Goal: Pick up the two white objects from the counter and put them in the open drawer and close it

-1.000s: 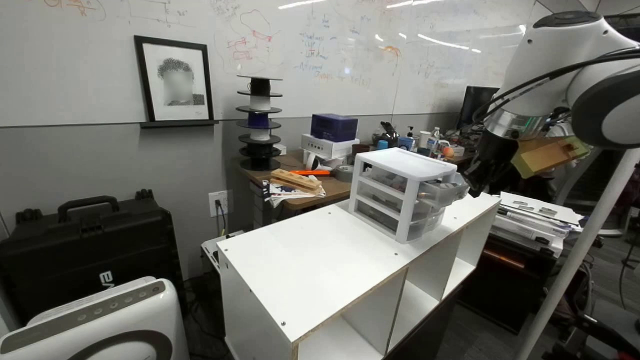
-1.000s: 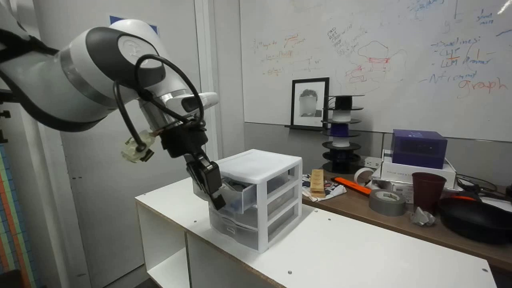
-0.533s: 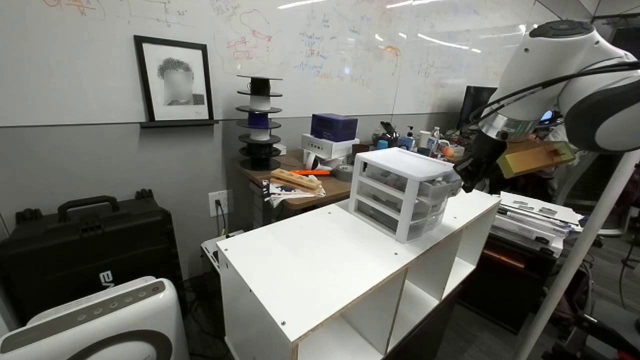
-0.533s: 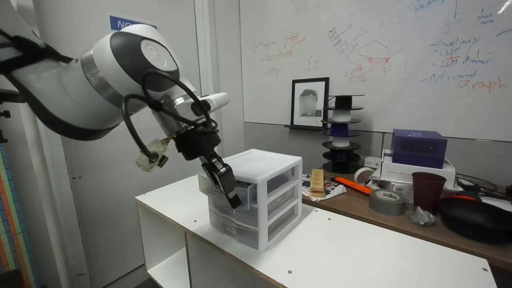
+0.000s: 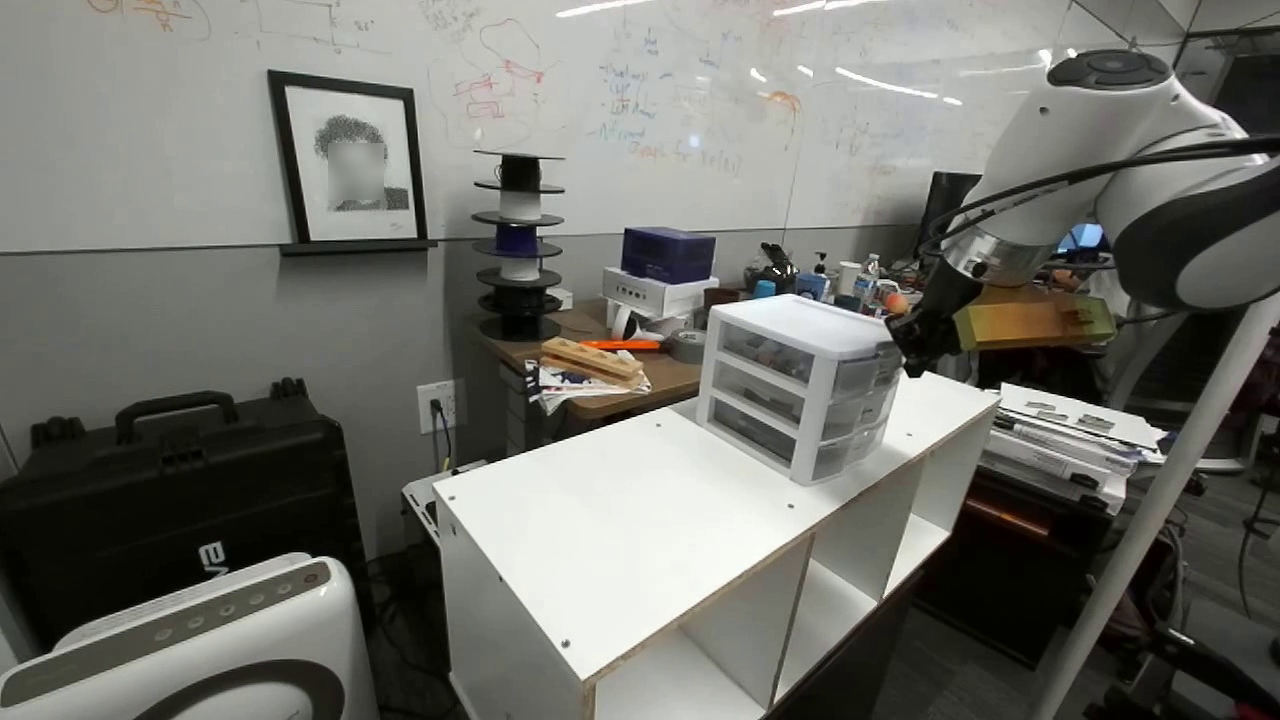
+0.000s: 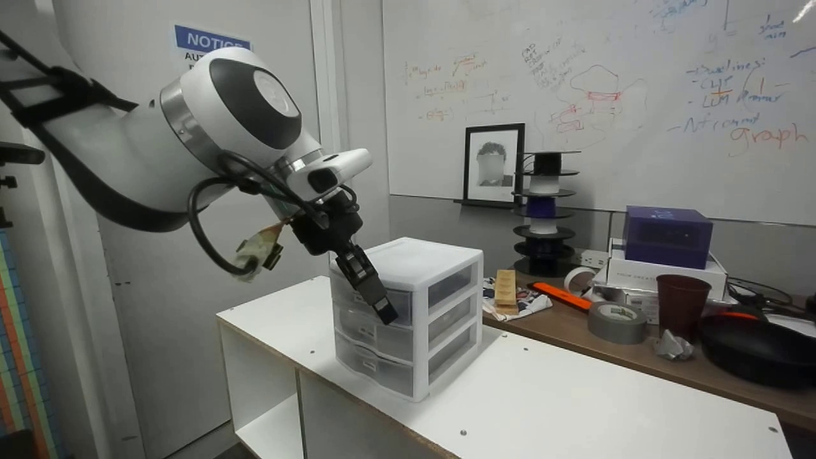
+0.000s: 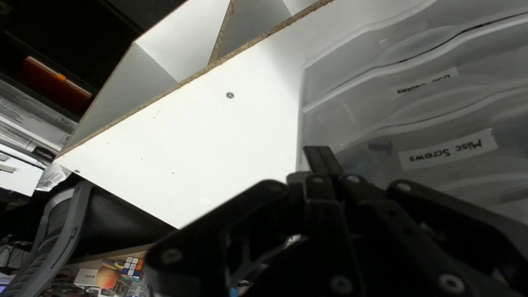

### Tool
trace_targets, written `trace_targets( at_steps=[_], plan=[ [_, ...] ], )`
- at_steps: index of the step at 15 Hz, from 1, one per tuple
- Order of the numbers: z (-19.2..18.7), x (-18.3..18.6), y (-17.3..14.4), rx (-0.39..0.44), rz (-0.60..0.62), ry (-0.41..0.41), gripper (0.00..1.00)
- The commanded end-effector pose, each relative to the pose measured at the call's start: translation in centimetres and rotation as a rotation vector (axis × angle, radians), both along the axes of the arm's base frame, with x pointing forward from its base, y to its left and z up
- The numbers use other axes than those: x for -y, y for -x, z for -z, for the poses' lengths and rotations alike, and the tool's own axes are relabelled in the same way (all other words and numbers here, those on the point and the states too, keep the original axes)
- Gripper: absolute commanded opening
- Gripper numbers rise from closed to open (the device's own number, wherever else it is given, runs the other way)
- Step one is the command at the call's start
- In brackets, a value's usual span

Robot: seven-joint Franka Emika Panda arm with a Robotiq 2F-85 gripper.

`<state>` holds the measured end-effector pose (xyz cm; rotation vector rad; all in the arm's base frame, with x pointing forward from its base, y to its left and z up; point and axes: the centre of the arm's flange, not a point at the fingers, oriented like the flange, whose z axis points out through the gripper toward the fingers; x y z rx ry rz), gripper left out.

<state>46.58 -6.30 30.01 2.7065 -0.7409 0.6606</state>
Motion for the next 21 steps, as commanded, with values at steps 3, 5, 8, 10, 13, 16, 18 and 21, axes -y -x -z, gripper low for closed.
trace_targets(
  at_steps=[3, 5, 8, 10, 13, 16, 18, 21],
  plan=[
    [-1.3, -1.6, 0.7, 0.013, -0.047, -0.052, 0.27],
    [-2.9, -2.9, 2.3, -0.002, -0.067, -0.087, 0.38],
    [-5.8, -5.8, 5.0, -0.029, -0.112, -0.145, 0.6],
    [-7.3, -8.1, 6.2, -0.042, -0.159, -0.165, 0.77],
    [-10.0, -11.7, 7.9, -0.145, -0.206, -0.164, 0.99],
    [-13.6, -14.2, 10.0, -0.243, -0.238, -0.167, 1.0],
    [-16.0, -15.1, 11.3, -0.299, -0.258, -0.173, 1.0],
    [-19.9, -15.8, 12.9, -0.351, -0.293, -0.193, 0.99]
  ],
)
